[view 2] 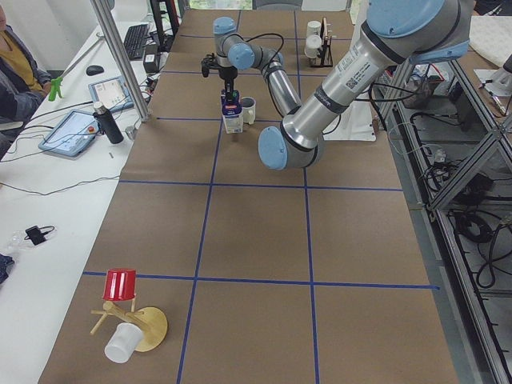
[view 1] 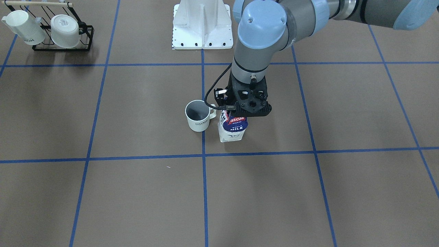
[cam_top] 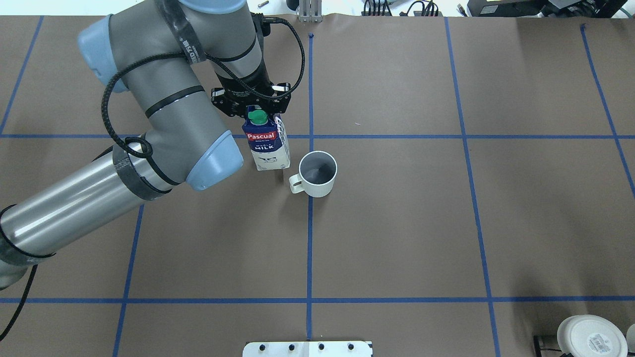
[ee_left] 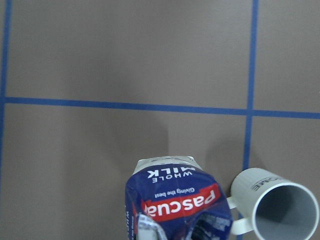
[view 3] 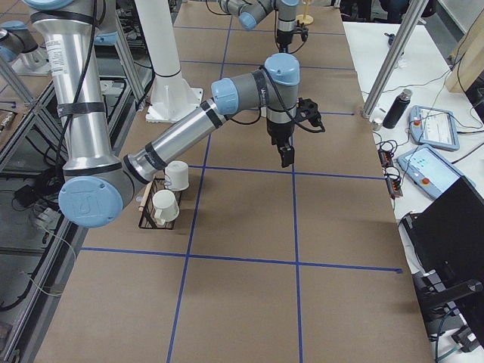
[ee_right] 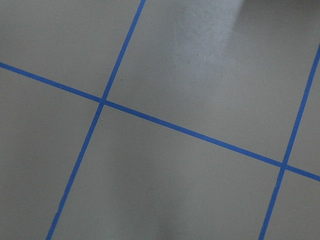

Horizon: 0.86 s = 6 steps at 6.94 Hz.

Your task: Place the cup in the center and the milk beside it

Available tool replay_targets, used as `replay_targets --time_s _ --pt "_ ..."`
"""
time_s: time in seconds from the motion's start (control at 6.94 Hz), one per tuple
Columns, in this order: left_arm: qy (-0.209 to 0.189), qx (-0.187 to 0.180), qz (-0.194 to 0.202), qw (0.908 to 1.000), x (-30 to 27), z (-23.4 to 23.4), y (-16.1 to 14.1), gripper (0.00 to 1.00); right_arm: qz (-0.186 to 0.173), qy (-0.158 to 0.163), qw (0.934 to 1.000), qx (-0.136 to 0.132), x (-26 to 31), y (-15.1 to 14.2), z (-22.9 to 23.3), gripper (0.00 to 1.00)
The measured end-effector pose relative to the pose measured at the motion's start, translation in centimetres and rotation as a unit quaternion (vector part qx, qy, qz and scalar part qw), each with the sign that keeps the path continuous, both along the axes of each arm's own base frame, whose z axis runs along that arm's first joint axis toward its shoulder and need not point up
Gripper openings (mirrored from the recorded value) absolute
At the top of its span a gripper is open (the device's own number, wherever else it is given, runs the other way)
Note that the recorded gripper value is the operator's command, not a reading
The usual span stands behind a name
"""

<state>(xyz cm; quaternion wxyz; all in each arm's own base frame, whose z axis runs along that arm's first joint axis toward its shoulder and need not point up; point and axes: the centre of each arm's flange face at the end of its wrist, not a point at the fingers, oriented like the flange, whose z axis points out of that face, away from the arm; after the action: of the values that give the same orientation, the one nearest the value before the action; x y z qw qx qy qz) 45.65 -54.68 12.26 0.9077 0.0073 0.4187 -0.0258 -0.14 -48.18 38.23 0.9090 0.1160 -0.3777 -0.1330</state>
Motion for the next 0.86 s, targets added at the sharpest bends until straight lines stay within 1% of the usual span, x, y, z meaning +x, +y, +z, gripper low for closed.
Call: replay_targets --time_s 0.14,0.58,0.72,0.86 --pt "0.002 0.002 0.0 1.0 0.6 0.4 -0.5 0.98 0.0 0.0 1.0 0.0 0.0 0.0 0.0 1.0" --pt "0.003 0.017 -0.007 0.9998 0.5 0.3 -1.0 0.99 -0.001 0.0 1.0 0.002 0.0 0.0 -0.1 1.0" --pt "0.009 0.025 -0.013 0.9996 -1.5 -0.3 -0.9 0.99 -0.001 0.0 1.0 0.002 0.0 -0.1 -0.1 1.0" --pt "0.012 0.037 -0.015 0.9991 -6.2 -0.2 -0.4 0.99 0.0 0.0 1.0 0.001 0.1 -0.1 -0.1 1.0"
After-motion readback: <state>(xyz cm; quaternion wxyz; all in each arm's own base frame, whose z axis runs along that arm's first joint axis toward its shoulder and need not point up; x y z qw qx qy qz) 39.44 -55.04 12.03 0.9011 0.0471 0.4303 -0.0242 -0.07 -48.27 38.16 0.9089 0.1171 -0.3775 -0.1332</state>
